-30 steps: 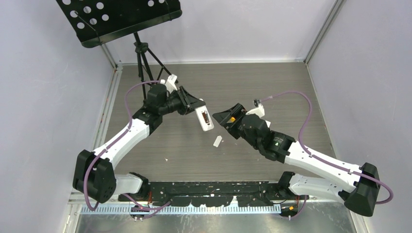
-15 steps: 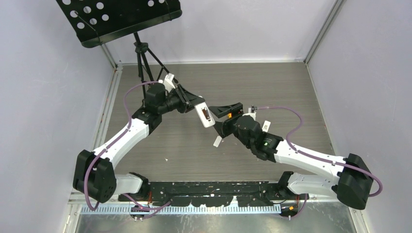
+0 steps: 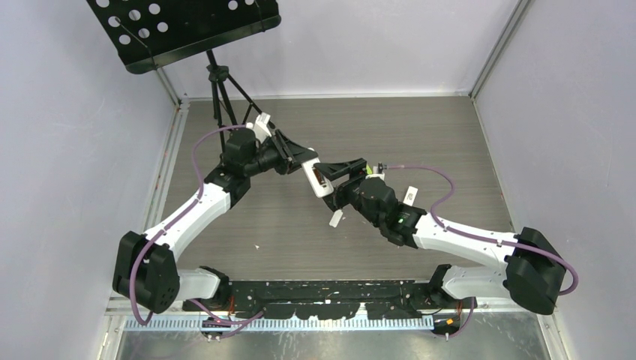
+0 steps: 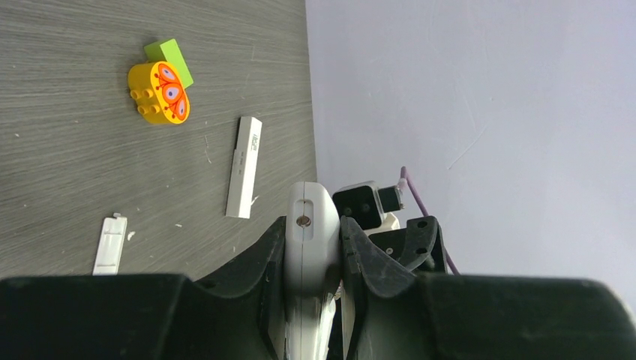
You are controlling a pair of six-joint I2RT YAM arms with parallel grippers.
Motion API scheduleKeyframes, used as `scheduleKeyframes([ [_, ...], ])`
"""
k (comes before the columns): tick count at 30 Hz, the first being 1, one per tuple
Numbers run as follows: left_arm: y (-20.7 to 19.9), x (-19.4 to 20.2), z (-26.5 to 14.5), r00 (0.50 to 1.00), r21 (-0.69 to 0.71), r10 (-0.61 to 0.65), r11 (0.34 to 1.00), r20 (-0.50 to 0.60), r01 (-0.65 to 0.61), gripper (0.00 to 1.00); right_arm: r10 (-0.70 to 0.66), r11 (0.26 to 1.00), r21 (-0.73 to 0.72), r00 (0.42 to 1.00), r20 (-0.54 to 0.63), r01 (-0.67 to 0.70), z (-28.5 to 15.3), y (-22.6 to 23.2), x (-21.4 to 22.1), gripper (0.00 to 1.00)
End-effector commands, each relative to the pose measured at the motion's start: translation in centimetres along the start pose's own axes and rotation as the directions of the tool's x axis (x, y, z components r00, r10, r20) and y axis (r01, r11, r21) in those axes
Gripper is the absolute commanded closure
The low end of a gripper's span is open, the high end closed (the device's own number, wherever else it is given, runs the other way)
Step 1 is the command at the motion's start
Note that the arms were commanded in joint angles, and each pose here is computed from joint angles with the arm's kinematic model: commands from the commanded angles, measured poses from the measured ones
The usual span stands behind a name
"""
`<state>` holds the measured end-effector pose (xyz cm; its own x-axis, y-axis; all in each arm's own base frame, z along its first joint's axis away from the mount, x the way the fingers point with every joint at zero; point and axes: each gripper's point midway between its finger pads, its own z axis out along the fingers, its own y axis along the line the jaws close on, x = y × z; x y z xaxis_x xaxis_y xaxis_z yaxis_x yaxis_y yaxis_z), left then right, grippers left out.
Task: Load the batteries into the remote control
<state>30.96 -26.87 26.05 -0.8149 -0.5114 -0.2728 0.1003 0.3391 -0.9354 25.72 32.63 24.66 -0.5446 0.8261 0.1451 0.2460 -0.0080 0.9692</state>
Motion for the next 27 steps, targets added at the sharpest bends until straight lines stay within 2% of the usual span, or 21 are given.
scheduleKeyframes([
  [1, -3.1, -0.3, -0.5, 0.997, 0.106, 0.074, 0.992, 0.006, -0.074, 1.0, 0.079, 0.995, -0.062, 0.997, -0.006, -0.079, 0.1, 2.3, 0.1, 0.22],
  [14, -2.9, 0.7, -0.5, 0.99, 0.165, 0.14, 0.977, -0.028, -0.133, 1.0, 0.129, 0.99, -0.061, 0.991, -0.02, -0.13, 0.9, 1.4, 0.0, 0.25],
  [20, -2.8, 0.8, -0.4, 0.99, 0.165, 0.134, 0.978, -0.033, -0.127, 1.0, 0.124, 0.991, -0.051, 0.992, -0.026, -0.125, 1.1, 1.0, 0.1, 0.38],
  [27, -2.8, 0.7, -0.3, 0.995, 0.156, 0.098, 0.984, -0.035, -0.091, 1.0, 0.11, 0.993, -0.046, 0.994, -0.014, -0.11, 1.0, 0.4, -0.2, 0.48],
])
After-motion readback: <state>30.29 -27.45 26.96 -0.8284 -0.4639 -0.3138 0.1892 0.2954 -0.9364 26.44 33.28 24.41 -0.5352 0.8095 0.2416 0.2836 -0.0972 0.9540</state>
